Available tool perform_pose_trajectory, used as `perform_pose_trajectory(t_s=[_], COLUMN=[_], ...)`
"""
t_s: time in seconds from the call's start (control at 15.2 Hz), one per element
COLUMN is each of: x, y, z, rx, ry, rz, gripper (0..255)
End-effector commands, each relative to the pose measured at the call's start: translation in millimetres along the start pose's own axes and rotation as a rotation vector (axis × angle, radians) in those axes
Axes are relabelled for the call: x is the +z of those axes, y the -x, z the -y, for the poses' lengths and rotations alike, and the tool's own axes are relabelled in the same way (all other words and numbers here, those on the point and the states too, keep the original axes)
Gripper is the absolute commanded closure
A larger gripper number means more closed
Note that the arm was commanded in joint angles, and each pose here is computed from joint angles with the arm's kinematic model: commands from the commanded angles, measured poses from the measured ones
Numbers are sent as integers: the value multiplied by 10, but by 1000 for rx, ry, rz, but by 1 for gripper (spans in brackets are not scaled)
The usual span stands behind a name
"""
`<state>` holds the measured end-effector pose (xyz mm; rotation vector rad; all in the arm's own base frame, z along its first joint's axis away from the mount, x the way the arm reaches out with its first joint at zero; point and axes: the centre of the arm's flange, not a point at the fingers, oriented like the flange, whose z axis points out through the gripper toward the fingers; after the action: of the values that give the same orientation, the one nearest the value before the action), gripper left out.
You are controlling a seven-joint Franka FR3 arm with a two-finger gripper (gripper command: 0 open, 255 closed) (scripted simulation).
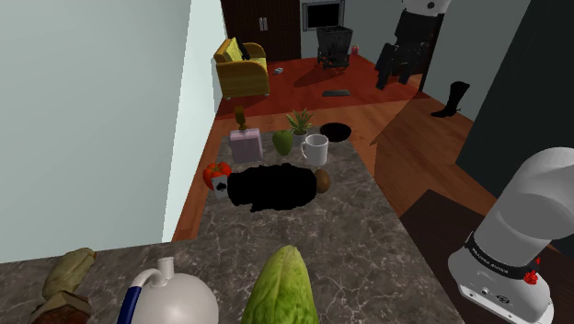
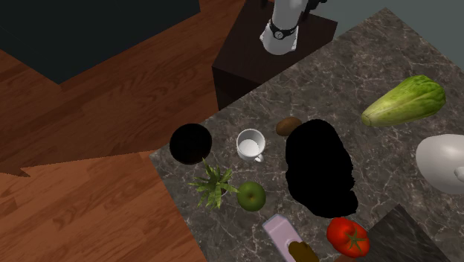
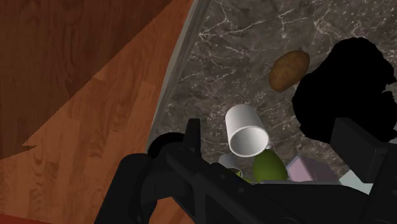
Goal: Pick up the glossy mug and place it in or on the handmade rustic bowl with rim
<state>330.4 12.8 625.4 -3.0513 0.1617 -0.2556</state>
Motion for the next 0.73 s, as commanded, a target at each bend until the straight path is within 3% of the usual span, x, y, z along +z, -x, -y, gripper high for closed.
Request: perform_pose_trajectory(t_s=[0.0,0.66], x=[0,1051], y=[0,-889], z=[0,27], rx=[0,3], ry=[0,11], rz=[0,56], gripper=[0,0])
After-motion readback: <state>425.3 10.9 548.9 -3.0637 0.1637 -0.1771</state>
